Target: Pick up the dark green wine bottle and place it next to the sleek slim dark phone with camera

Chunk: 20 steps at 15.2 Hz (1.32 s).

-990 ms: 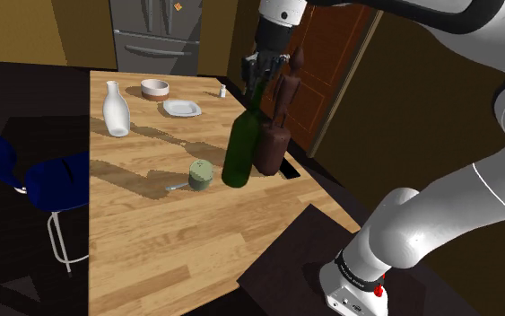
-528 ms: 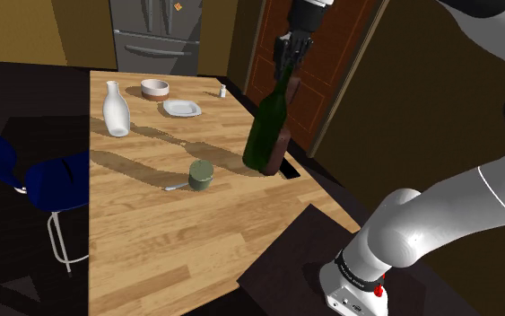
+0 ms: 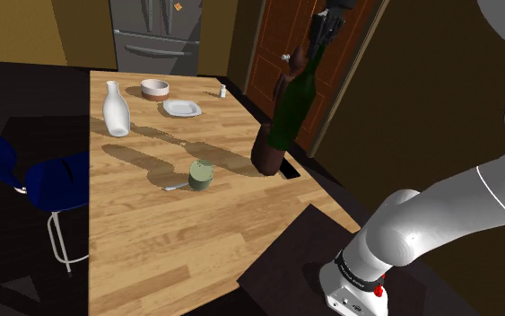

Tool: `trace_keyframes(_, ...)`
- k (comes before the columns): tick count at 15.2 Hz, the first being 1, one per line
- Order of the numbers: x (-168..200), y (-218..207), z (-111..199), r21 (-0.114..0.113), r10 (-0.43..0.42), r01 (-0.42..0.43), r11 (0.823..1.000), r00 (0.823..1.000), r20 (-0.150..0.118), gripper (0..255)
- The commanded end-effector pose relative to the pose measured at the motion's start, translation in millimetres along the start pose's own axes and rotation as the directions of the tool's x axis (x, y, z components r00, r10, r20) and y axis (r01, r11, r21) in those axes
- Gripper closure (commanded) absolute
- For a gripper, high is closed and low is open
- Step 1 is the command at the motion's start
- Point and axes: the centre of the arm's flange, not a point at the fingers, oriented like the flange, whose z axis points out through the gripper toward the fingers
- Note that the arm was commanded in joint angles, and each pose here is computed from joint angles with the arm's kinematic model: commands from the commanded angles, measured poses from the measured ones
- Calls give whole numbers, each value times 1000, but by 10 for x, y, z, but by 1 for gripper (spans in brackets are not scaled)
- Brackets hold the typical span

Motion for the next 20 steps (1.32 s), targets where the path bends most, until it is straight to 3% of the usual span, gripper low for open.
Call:
trace_keyframes(1, -29, 231, -157, 0, -1, 1, 1000, 1000, 0, 255)
trace_keyframes(12, -249, 1383, -889, 0, -1, 1, 1000, 1000, 0, 255)
trace_keyframes(20, -294, 1364, -469, 0, -1, 1, 1000, 1000, 0, 255)
